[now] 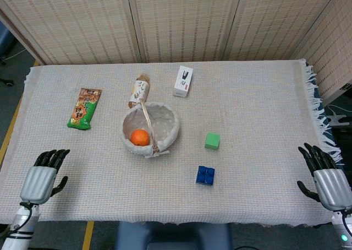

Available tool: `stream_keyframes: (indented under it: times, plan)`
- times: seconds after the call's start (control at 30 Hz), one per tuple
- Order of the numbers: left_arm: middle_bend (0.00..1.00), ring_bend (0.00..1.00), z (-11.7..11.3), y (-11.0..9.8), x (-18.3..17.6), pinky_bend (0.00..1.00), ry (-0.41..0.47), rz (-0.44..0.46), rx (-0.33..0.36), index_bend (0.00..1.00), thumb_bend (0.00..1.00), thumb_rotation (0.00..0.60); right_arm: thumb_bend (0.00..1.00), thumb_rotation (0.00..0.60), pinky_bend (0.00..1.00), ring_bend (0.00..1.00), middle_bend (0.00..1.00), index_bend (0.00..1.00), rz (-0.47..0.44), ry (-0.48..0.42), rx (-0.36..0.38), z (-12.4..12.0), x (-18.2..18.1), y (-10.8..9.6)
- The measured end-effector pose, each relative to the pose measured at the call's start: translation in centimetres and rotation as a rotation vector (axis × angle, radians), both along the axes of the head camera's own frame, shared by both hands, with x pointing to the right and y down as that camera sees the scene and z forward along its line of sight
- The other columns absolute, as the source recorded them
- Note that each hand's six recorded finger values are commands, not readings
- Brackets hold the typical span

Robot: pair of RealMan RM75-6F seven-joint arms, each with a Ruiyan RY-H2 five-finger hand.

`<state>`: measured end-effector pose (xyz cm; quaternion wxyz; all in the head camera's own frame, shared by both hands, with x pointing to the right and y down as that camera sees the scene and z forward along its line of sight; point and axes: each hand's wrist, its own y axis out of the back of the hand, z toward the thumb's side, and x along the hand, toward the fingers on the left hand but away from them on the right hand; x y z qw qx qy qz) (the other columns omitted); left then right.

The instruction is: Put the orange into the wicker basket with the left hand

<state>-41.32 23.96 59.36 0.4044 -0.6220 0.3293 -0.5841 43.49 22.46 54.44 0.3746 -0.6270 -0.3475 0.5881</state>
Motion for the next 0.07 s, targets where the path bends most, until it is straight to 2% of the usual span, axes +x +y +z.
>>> stream_keyframes:
  times: [0.07]
  plan:
    - [0.15, 0.12, -0.09, 0.64, -0.54, 0.17, -0.001, -0.012, -0.004, 0.13, 0.35, 0.600, 0.17, 0.600, 0.13, 0.00, 0.00, 0.00, 0.006, 0.007, 0.002, -0.04, 0.17, 0.00]
